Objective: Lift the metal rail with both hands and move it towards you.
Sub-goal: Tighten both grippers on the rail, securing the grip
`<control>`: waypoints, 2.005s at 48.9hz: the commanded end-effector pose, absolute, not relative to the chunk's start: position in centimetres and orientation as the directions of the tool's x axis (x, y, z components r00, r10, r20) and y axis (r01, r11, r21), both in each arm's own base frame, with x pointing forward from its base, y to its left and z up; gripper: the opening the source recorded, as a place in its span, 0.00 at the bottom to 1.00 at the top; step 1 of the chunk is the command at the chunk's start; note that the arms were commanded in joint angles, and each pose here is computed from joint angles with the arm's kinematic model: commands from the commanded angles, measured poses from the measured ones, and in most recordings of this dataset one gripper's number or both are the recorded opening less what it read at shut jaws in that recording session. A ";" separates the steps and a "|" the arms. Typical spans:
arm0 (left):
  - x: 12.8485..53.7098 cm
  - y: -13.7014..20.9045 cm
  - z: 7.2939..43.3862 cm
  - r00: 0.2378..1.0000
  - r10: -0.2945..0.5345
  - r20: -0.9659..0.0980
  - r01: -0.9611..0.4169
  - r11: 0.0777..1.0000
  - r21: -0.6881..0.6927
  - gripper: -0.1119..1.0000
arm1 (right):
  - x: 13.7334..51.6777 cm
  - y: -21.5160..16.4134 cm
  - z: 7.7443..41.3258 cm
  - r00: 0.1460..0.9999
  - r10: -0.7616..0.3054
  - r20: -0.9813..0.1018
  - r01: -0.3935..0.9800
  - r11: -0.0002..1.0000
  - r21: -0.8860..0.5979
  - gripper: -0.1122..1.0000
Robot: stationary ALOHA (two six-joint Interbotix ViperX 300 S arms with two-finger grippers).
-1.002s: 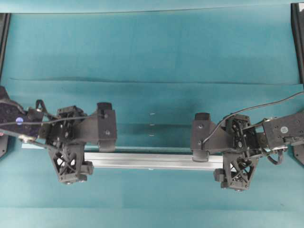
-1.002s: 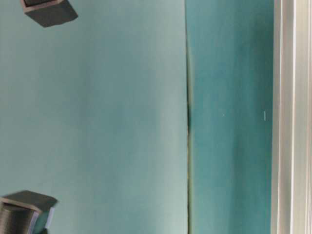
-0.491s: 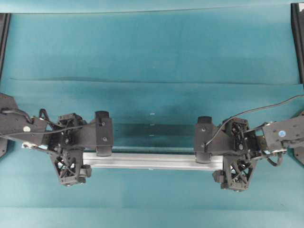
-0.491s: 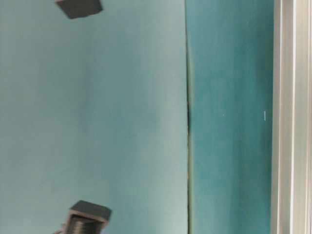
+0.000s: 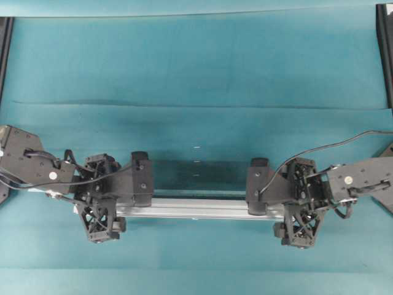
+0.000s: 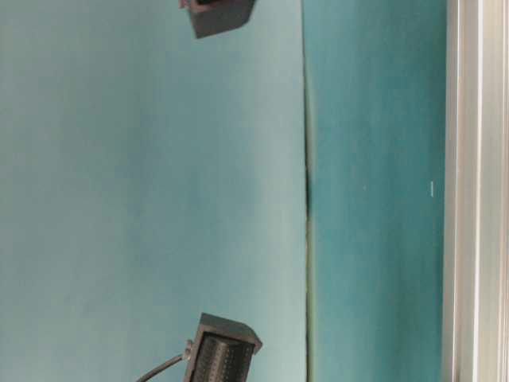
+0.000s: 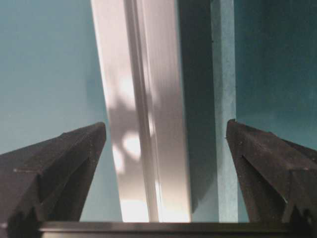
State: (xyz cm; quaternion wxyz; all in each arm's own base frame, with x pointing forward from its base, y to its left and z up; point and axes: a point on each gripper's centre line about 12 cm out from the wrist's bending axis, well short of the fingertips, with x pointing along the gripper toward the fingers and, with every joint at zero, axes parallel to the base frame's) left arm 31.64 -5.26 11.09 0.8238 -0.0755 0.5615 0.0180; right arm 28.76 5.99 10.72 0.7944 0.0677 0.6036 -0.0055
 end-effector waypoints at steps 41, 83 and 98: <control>32.5 -5.5 11.3 0.414 -0.065 -0.908 -0.107 0.987 -0.119 0.49 | 29.1 6.5 10.4 0.209 0.098 -0.973 0.138 0.982 0.128 0.50; 32.8 -5.5 14.9 0.461 -0.071 -0.885 -0.088 0.988 -0.125 0.40 | 30.1 6.4 14.1 0.234 0.115 -0.965 0.151 0.977 0.153 0.47; 33.0 -5.5 26.2 0.527 -0.078 -0.846 -0.081 0.987 -0.141 0.40 | 30.5 5.8 24.5 0.259 0.136 -0.956 0.143 0.974 0.177 0.47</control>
